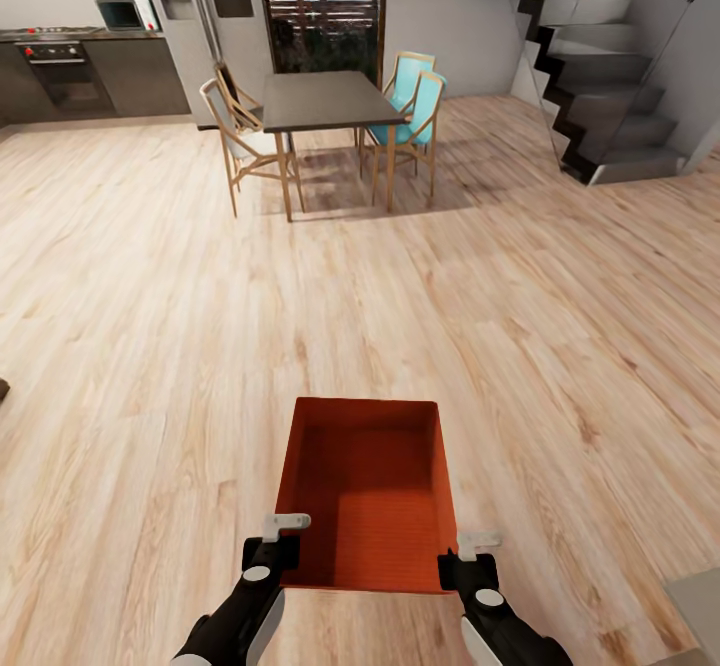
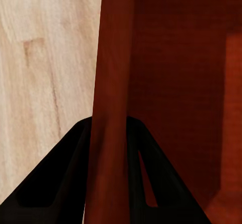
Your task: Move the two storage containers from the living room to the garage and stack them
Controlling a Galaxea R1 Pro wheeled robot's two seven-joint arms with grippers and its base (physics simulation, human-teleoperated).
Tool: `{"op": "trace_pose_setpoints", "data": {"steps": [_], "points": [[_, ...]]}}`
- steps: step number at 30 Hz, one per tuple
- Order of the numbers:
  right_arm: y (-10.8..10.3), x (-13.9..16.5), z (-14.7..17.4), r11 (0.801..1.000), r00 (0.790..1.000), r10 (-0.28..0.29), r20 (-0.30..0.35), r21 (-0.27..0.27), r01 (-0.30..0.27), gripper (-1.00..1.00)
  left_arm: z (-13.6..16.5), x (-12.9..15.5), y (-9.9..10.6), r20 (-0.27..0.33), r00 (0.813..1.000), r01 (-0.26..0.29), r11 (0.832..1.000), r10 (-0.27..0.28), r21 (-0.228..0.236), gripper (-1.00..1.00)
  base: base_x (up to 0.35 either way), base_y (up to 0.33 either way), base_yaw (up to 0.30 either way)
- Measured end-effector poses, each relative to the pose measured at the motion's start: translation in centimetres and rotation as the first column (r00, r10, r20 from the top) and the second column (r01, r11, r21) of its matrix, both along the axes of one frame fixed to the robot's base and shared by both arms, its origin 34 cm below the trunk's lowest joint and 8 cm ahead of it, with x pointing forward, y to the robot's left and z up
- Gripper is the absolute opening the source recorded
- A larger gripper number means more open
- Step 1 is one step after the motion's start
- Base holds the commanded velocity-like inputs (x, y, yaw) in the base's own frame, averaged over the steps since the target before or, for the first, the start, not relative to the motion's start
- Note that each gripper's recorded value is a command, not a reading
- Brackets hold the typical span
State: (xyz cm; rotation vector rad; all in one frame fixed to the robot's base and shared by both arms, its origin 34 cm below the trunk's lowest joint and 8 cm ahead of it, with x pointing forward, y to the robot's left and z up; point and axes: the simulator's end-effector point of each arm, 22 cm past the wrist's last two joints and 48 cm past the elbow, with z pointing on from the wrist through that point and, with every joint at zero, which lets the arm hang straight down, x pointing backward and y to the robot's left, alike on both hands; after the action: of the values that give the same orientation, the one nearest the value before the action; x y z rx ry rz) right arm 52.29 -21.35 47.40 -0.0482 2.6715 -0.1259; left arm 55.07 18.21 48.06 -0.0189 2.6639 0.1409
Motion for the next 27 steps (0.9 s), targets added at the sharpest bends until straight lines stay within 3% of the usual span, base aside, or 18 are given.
{"op": "trace_pose_setpoints", "data": {"steps": [19, 27], "points": [[-0.02, 0.07, 0.06, 1.0, 1.0, 0.004, 0.0, -0.003, -0.004, -1.0, 0.0, 0.0, -0.01, 0.0, 1.0, -0.001, 1.0, 0.001, -0.001, -1.0, 0.333, 0.0, 0.0], [-0.08, 0.27, 0.12, 1.0, 1.0, 0.004, 0.009, -0.004, -0.004, -1.0, 0.06, 0.21, -0.06, 0.009, 1.0, 0.0, 1.0, 0.0, -0.001, -1.0, 0.05, 0.0, 0.0]]}}
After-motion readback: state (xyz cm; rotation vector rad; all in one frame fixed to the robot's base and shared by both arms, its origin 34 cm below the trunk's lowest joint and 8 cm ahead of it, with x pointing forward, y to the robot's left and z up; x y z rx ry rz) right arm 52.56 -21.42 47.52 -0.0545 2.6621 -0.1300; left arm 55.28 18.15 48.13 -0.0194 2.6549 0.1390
